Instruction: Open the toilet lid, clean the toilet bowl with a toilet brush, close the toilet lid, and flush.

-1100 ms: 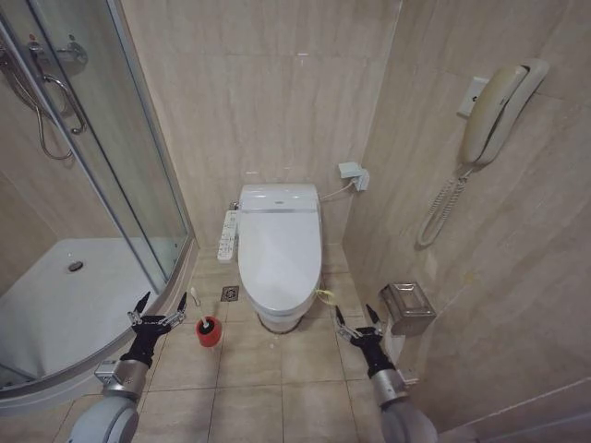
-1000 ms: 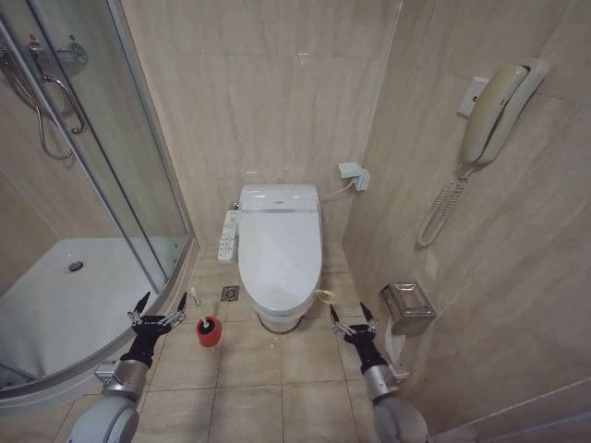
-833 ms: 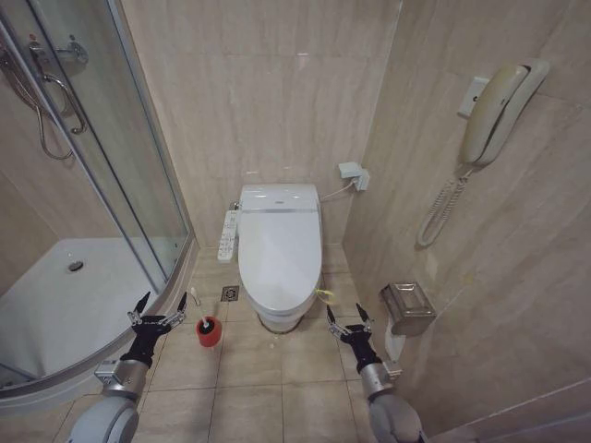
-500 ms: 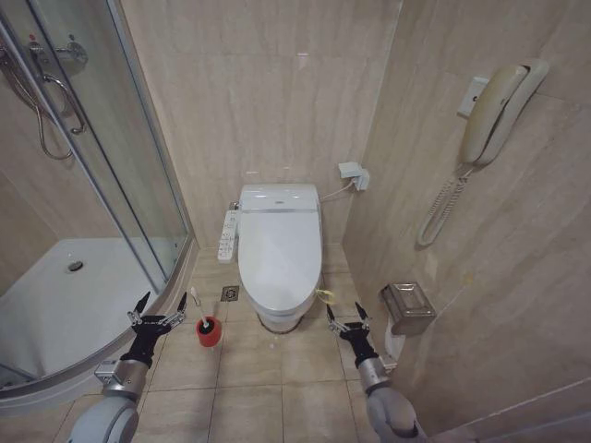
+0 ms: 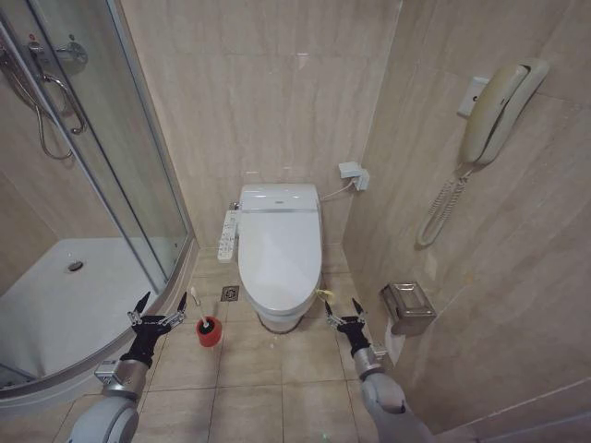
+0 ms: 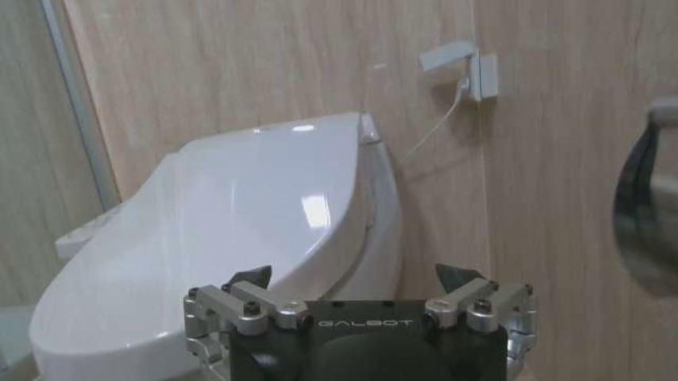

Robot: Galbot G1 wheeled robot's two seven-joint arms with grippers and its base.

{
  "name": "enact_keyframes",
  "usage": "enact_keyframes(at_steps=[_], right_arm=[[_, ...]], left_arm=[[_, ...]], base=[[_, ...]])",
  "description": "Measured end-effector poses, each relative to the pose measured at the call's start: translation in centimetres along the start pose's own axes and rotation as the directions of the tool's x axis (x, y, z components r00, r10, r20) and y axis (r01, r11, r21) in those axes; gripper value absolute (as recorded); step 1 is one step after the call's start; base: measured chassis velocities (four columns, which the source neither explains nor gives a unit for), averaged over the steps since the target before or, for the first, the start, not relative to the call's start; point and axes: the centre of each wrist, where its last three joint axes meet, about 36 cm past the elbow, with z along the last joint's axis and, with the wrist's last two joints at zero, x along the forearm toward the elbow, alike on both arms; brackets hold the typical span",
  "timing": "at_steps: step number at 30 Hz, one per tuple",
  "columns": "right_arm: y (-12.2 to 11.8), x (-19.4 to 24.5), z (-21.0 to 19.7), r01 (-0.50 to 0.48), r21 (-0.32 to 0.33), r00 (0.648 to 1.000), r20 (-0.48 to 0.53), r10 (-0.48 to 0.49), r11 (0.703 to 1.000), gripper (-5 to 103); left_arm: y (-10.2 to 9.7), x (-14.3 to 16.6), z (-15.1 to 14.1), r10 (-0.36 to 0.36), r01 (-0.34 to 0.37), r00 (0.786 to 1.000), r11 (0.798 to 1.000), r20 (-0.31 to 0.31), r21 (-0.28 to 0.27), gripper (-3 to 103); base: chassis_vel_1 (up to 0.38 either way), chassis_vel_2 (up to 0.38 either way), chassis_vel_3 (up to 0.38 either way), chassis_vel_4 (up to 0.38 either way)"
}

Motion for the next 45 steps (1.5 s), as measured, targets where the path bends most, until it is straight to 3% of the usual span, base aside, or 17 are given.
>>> enact_keyframes(at_steps=[13,21,34,45], right_arm=[[-0.3,-3.5,3.6,-0.039,0.018,0.998,-0.046,0.039,0.999,100],[-0.1,-5.5,3.5,-0.047,0.014,0.998,-0.037,0.047,0.999,100],[-2.3,-6.7,3.6,-0.072,0.071,0.996,-0.040,0.075,0.995,100],[-2.0,-7.5,4.2,-0.093,0.077,0.993,-0.068,0.098,0.993,100]], left_arm=[[0.0,0.0,0.0,0.000,0.000,1.000,1.000,0.000,0.000,100],[0.0,0.0,0.0,0.000,0.000,1.000,1.000,0.000,0.000,100],[0.0,0.0,0.0,0.000,0.000,1.000,1.000,0.000,0.000,100],[0.0,0.0,0.0,0.000,0.000,1.000,1.000,0.000,0.000,100]], base=[[0.000,0.000,0.000,0.000],[0.000,0.000,0.000,0.000],[0.000,0.000,0.000,0.000],[0.000,0.000,0.000,0.000]])
